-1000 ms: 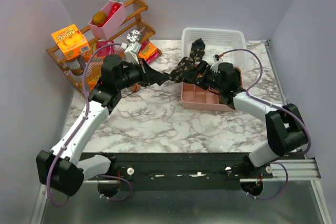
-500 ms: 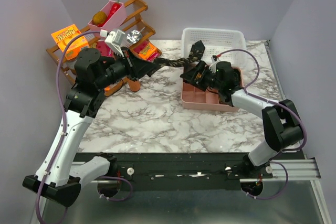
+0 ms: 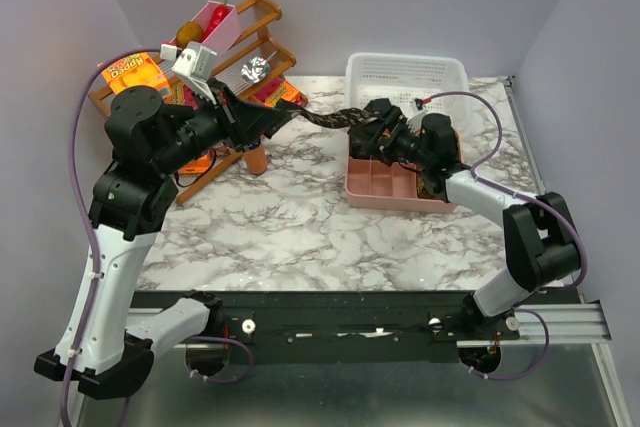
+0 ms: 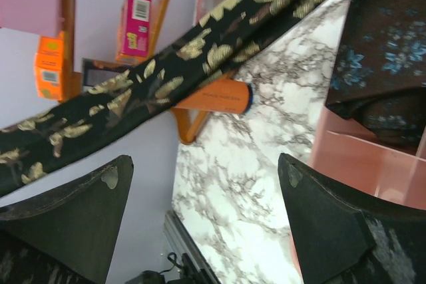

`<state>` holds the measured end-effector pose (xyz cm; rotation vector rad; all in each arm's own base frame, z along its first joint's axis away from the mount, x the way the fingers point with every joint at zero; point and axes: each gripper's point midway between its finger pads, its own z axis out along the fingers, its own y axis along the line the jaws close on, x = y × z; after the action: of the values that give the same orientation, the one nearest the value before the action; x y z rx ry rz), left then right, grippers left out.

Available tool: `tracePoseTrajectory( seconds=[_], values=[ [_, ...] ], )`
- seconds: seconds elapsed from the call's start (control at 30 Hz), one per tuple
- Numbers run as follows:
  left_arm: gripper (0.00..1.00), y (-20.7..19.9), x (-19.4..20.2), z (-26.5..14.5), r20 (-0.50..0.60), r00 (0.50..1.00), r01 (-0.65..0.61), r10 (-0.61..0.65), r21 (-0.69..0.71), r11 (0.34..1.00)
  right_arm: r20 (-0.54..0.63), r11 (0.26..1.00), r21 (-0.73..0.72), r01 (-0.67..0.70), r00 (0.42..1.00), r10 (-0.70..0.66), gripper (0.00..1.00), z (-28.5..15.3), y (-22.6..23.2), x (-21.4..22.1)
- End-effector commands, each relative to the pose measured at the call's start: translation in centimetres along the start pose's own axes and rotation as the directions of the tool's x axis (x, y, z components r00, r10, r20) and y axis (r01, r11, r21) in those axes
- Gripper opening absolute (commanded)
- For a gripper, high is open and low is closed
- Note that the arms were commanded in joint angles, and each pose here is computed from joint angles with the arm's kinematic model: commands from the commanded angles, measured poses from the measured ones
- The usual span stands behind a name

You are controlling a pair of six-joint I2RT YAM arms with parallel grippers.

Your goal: Roll the ties

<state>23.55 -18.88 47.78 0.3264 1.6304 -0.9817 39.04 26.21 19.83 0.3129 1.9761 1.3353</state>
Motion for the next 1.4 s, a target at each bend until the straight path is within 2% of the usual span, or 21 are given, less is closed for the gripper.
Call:
tracePoseTrajectory(
  seconds=[0.0,0.17,0.63,0.87,1.03,1.1,1.17,1.2,1.23,1.3,1.37],
  values=[
    [0.00,-0.4,-0.3,-1.7,0.016,0.999,-0.027,0.028,-0.023,0.999,0.016,0.995,-0.078,-0.059,0.998,0.061,0.96,0.9,1.0,-0.8],
    [0.00,-0.4,0.0,-2.5,0.035,0.999,-0.025,0.026,-0.036,0.999,0.010,0.995,-0.054,-0.083,0.996,0.084,0.96,2.9,0.9,-1.8],
    [0.00,-2.9,0.3,-4.8,0.054,0.995,-0.084,0.081,0.047,0.995,0.038,0.982,-0.055,-0.182,0.982,0.184,0.93,7.1,-0.7,-3.7],
    [0.00,-5.2,0.5,-5.8,0.054,0.992,-0.119,0.112,0.156,0.981,0.057,0.979,-0.032,-0.201,0.978,0.202,0.89,9.0,-1.8,-4.5],
    [0.00,-7.7,1.0,-7.1,0.060,0.987,-0.161,0.150,0.285,0.945,0.051,0.977,-0.001,-0.211,0.976,0.211,0.84,10.2,-2.7,-4.7],
    [0.00,-8.4,0.8,-7.7,0.078,0.983,-0.180,0.164,0.309,0.934,0.056,0.978,-0.008,-0.207,0.977,0.207,0.73,10.2,-2.6,-4.9],
    [0.00,-8.8,0.8,-8.0,0.087,0.981,-0.192,0.173,0.328,0.925,0.067,0.980,-0.009,-0.200,0.978,0.200,0.58,10.2,-2.6,-5.2],
    [0.00,-8.9,0.9,-8.1,0.085,0.981,-0.194,0.175,0.334,0.922,0.070,0.980,-0.010,-0.197,0.978,0.197,0.45,10.2,-2.6,-5.3],
    [0.00,-8.9,0.8,-8.1,0.085,0.981,-0.194,0.175,0.334,0.922,0.078,0.981,-0.008,-0.196,0.977,0.196,0.17,10.2,-2.7,-5.5],
    [0.00,-8.8,0.8,-8.0,0.087,0.981,-0.194,0.175,0.328,0.924,0.090,0.983,-0.010,-0.182,0.979,0.182,0.06,10.0,-2.5,-6.0],
    [0.00,-8.3,1.0,-7.6,0.083,0.982,-0.187,0.169,0.311,0.932,0.119,0.988,-0.014,-0.155,0.981,0.155,0.04,9.3,-2.0,-7.0]
  ],
)
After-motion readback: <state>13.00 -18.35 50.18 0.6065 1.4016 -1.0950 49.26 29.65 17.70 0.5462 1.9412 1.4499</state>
